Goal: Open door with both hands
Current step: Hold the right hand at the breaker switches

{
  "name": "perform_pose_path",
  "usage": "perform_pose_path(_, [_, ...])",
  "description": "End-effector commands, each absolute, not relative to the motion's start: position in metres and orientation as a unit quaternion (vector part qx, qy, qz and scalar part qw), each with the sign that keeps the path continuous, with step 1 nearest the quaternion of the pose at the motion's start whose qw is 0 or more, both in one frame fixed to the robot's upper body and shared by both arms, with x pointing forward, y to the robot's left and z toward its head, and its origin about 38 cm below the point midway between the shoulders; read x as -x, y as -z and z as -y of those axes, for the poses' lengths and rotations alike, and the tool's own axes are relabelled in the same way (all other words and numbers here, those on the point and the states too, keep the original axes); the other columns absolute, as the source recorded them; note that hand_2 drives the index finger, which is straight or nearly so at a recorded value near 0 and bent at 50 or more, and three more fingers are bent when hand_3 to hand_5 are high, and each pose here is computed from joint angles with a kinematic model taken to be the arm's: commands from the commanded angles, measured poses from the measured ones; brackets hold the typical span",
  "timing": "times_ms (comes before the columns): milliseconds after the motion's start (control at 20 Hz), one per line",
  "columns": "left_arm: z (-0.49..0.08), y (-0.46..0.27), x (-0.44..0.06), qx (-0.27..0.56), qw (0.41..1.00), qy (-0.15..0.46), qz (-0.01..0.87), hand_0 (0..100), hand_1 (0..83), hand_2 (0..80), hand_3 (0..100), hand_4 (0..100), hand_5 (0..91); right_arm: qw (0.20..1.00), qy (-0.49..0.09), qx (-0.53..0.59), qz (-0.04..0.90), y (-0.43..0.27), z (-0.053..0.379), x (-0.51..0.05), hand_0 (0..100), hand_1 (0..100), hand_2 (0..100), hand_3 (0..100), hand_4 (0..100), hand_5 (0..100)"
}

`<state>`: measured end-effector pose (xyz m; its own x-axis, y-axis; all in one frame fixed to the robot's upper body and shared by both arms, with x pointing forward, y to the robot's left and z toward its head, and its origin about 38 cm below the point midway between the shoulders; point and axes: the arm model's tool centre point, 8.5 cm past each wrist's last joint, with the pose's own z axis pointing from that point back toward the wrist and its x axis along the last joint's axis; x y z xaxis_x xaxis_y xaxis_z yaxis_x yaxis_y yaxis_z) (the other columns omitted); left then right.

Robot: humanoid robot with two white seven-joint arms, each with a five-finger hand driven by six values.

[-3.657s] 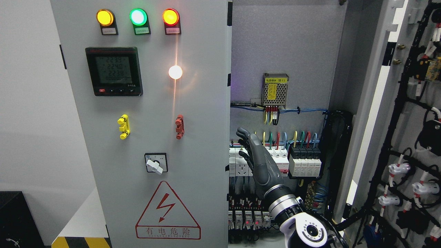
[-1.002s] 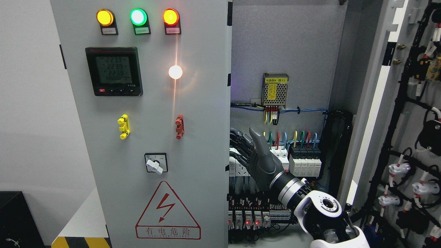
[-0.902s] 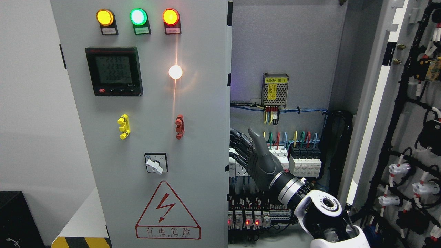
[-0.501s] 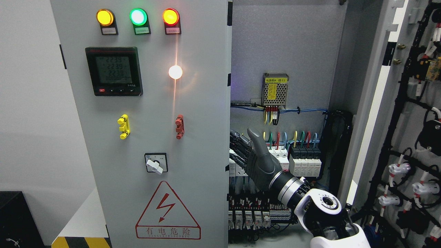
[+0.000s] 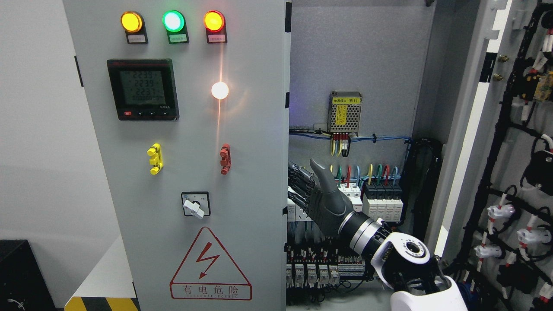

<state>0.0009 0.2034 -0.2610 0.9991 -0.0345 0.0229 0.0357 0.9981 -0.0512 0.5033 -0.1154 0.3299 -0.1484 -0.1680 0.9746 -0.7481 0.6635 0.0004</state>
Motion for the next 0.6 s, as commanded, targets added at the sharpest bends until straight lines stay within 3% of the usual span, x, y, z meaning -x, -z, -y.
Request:
perform_pose_path(0, [-0.2034, 0.2610, -0.0011, 0.026, 0.999, 0.018, 0.011, 0, 0.0, 0.0, 0, 0, 0.0, 0.562, -0.260, -0.341, 0.708, -0.3305, 0.1060, -0.5022, 0, 0, 0, 0, 0, 0])
perform_pose_path(551, [-0.2034, 0.2610, -0.0011, 0.026, 0.999, 0.018, 0.011, 0, 0.0, 0.0, 0, 0, 0.0, 0.554, -0.273, -0.350, 0.704, -0.3334, 0.1039, -0.5002, 0, 0, 0, 0, 0, 0])
